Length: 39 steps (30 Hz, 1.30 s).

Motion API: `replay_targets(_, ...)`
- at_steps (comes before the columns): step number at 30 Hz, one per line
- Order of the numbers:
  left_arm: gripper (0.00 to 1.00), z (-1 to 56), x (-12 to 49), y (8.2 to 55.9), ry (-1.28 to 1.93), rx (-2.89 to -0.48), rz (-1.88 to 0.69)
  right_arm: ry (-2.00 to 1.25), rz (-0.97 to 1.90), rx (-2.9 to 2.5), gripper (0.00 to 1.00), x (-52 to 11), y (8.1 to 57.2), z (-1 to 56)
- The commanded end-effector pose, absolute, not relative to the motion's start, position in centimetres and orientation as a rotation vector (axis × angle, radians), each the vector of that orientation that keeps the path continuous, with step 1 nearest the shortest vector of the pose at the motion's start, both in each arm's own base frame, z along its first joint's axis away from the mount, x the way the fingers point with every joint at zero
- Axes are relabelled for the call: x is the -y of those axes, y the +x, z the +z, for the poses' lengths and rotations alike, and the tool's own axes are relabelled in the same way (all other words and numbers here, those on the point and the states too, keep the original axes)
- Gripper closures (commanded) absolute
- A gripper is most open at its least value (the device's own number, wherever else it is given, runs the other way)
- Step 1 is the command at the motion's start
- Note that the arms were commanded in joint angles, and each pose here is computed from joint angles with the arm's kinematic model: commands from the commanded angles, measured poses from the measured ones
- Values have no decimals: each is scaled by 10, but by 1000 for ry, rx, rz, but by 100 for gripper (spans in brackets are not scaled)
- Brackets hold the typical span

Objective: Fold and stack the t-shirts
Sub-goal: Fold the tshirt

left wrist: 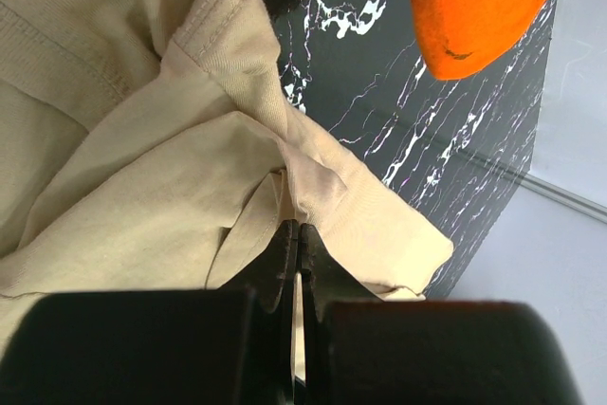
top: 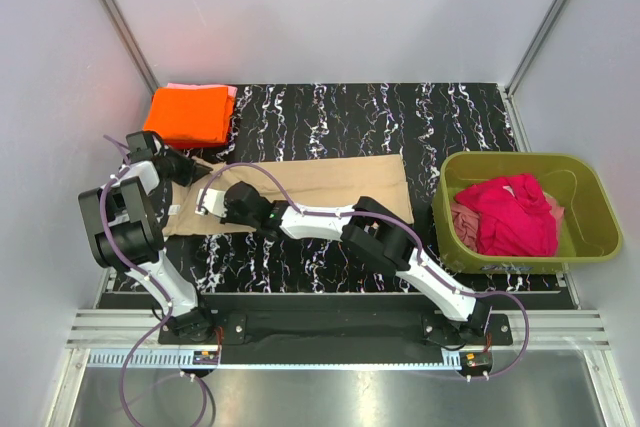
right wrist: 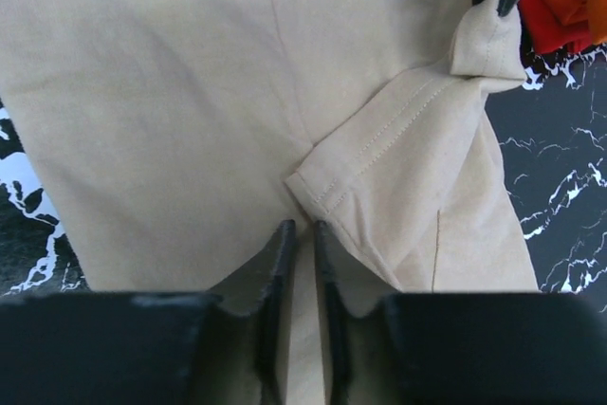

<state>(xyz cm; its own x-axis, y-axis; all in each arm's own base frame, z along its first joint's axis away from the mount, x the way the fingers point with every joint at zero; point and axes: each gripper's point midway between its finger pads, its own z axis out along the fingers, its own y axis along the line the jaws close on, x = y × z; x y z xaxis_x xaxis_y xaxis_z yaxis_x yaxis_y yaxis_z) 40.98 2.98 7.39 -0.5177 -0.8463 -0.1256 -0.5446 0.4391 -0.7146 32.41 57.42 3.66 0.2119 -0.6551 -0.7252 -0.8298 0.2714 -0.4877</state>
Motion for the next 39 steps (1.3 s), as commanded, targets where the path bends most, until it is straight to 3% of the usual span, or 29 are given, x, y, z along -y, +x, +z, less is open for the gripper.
replay_targets(1, 100, 92, -33, 419, -1104, -2198, -850, -1360, 197, -1448, 82, -583, 335, 79)
replay_targets(2, 100, 93, -34, 419, -1102, -2199, -838, -1355, 195, -1447, 92, -583, 336, 81)
replay_targets(4, 100, 93, -35, 417, -1102, -2207, -821, -1346, 192, -1442, 99, -583, 337, 86)
replay_targets(28, 100, 98, -49, 404, -1032, -2284, -652, -1268, 284, -1417, 100, -577, 332, 119)
replay_targets(31, 100, 96, -46, 407, -1026, -2293, -683, -1297, 281, -1407, 88, -580, 332, 111)
replay_targets(39, 100, 94, -47, 412, -1014, -2308, -683, -1357, 255, -1383, 75, -586, 334, 96)
